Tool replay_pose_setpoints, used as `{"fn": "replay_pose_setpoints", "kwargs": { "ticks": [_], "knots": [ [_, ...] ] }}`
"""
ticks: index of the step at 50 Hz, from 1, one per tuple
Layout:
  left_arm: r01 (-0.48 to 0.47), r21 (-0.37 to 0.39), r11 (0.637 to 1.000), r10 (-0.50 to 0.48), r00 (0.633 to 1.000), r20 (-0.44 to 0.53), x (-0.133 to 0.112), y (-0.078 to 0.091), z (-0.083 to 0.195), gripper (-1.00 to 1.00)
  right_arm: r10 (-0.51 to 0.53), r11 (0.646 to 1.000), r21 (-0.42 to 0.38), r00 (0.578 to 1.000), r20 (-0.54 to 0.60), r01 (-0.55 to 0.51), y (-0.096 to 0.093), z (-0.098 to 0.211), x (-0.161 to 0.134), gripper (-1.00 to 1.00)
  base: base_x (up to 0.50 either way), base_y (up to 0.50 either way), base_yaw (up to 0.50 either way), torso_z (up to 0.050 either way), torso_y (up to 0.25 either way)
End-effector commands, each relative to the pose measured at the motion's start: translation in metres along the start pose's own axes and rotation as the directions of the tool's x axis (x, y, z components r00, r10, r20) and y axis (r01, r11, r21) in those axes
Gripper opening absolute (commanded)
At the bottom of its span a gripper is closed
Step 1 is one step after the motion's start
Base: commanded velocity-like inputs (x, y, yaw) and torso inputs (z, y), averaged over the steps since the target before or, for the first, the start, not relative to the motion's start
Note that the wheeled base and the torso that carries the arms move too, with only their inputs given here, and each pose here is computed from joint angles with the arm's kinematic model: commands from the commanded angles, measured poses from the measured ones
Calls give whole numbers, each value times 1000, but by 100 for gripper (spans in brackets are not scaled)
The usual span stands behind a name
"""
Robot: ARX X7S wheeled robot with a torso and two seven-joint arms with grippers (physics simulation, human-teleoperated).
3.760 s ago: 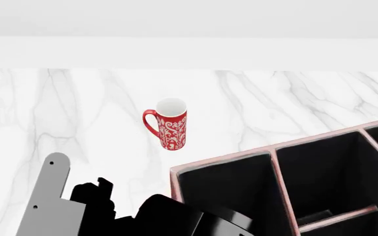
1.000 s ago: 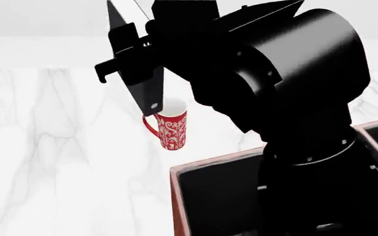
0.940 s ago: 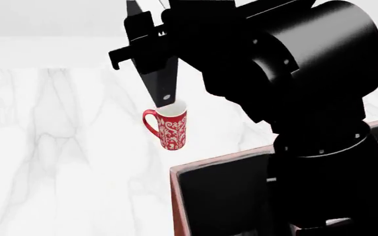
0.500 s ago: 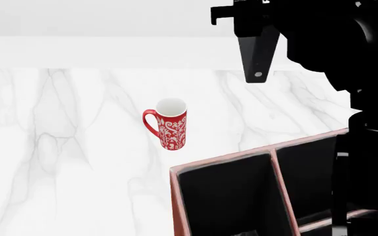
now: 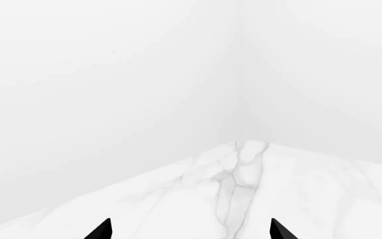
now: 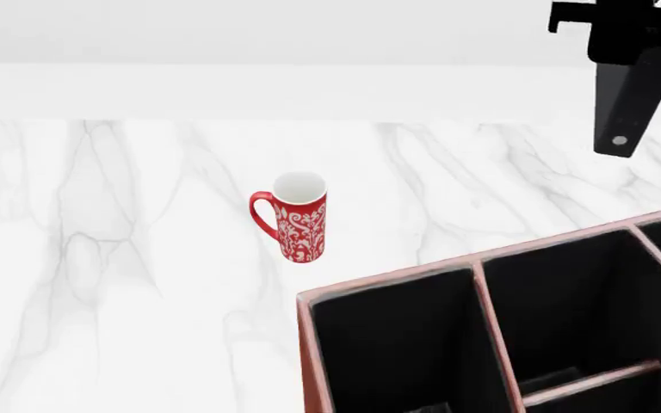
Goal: Pick up the book and place it in the right compartment of the caddy.
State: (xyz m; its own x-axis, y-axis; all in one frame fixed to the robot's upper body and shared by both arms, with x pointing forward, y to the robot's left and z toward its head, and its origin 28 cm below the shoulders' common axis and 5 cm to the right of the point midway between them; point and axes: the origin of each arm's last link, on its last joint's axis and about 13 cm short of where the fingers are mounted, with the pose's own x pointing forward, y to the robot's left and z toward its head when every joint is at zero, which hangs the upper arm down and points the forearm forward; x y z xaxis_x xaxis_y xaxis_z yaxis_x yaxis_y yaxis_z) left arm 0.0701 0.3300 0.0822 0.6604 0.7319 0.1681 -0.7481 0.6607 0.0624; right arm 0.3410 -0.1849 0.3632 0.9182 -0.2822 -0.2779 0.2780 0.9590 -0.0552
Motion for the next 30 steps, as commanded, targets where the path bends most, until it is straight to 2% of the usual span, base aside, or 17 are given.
{"fn": "replay_pose_setpoints", "kwargs": {
  "ticks": [1,16,30],
  "knots": [
    [0,-2,1000,0,1000,-2,1,0,-1,100,-128,991,34,992,-2,128,-30,-2,-4,-100,0,0,0,0,10],
    [8,0,1000,-8,1000,-3,2,-2,-1,100,-208,977,44,977,-50,210,-59,-22,-13,-100,0,0,0,0,1],
    [18,0,1000,-18,1000,-8,2,-5,-3,100,-240,970,17,968,-67,242,-66,-18,-13,-100,0,0,0,0,1]
  ]
}}
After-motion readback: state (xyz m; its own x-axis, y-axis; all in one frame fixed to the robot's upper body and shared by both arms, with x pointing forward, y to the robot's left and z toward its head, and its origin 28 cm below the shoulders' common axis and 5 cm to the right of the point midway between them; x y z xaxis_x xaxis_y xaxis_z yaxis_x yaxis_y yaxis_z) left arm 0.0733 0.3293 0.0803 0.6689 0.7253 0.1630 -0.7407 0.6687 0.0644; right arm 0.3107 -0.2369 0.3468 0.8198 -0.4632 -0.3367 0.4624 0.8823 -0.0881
